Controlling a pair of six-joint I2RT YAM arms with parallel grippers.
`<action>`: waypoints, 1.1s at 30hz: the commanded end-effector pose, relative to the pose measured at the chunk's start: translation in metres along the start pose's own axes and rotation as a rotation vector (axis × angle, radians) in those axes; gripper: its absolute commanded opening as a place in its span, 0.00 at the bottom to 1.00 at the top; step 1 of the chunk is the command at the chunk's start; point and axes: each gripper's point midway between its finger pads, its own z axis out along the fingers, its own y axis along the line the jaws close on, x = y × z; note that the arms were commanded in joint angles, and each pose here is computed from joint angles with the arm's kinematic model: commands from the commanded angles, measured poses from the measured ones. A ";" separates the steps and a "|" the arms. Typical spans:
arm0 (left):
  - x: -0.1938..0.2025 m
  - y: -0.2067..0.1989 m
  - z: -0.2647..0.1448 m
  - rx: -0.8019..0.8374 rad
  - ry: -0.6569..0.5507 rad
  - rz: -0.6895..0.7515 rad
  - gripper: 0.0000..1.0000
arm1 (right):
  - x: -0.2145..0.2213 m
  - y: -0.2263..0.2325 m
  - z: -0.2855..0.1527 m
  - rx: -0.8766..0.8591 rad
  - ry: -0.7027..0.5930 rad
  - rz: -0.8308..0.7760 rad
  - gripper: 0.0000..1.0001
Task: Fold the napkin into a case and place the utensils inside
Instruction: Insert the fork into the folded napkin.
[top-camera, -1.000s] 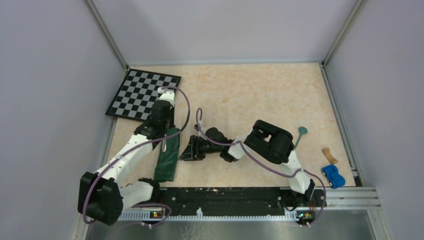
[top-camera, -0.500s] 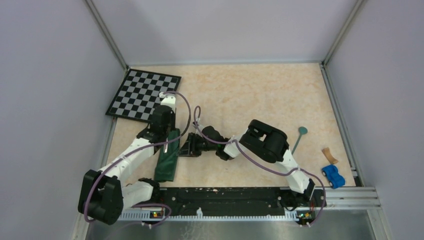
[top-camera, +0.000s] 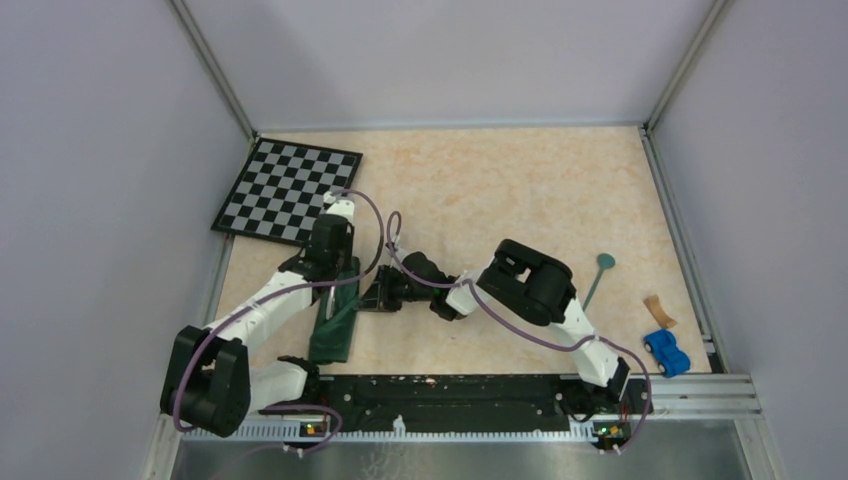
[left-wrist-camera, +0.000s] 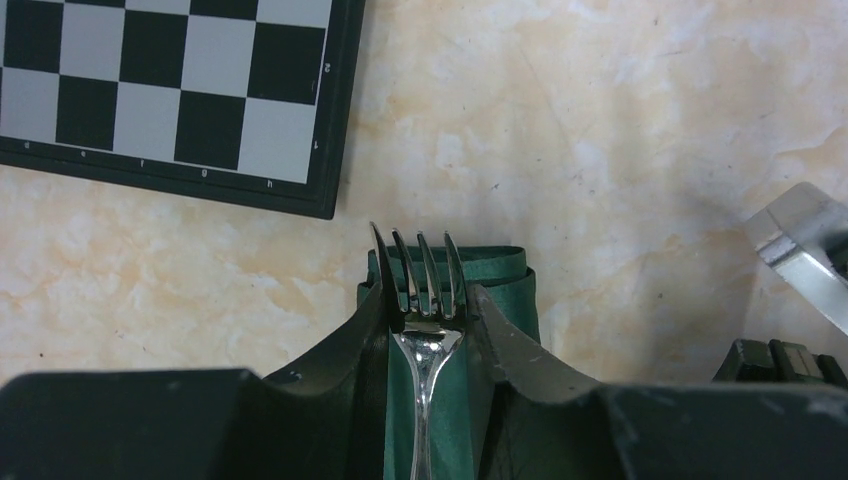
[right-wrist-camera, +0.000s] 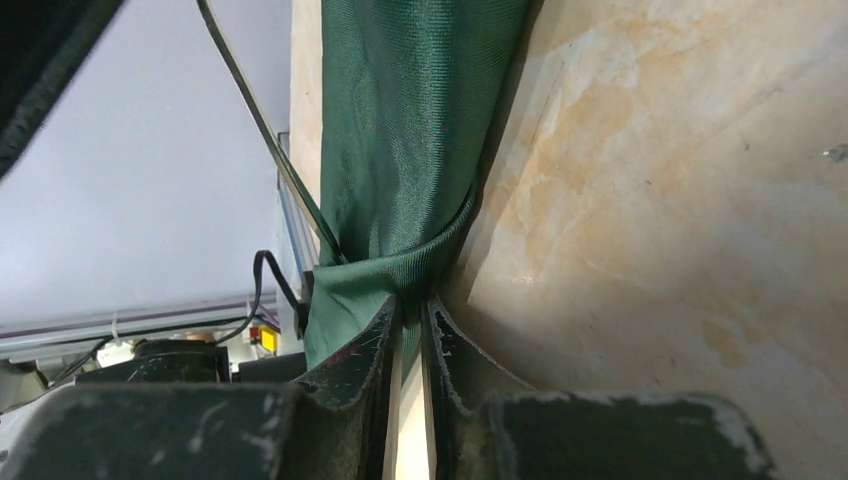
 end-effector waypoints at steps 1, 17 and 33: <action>0.004 0.001 -0.002 -0.011 0.039 -0.037 0.17 | -0.007 0.002 0.009 -0.026 -0.050 -0.032 0.11; 0.028 -0.002 0.003 -0.026 0.146 -0.079 0.17 | -0.015 0.006 0.023 -0.031 -0.114 -0.047 0.09; 0.057 0.015 0.001 -0.202 0.284 -0.205 0.17 | -0.020 -0.001 0.016 -0.001 -0.186 -0.079 0.00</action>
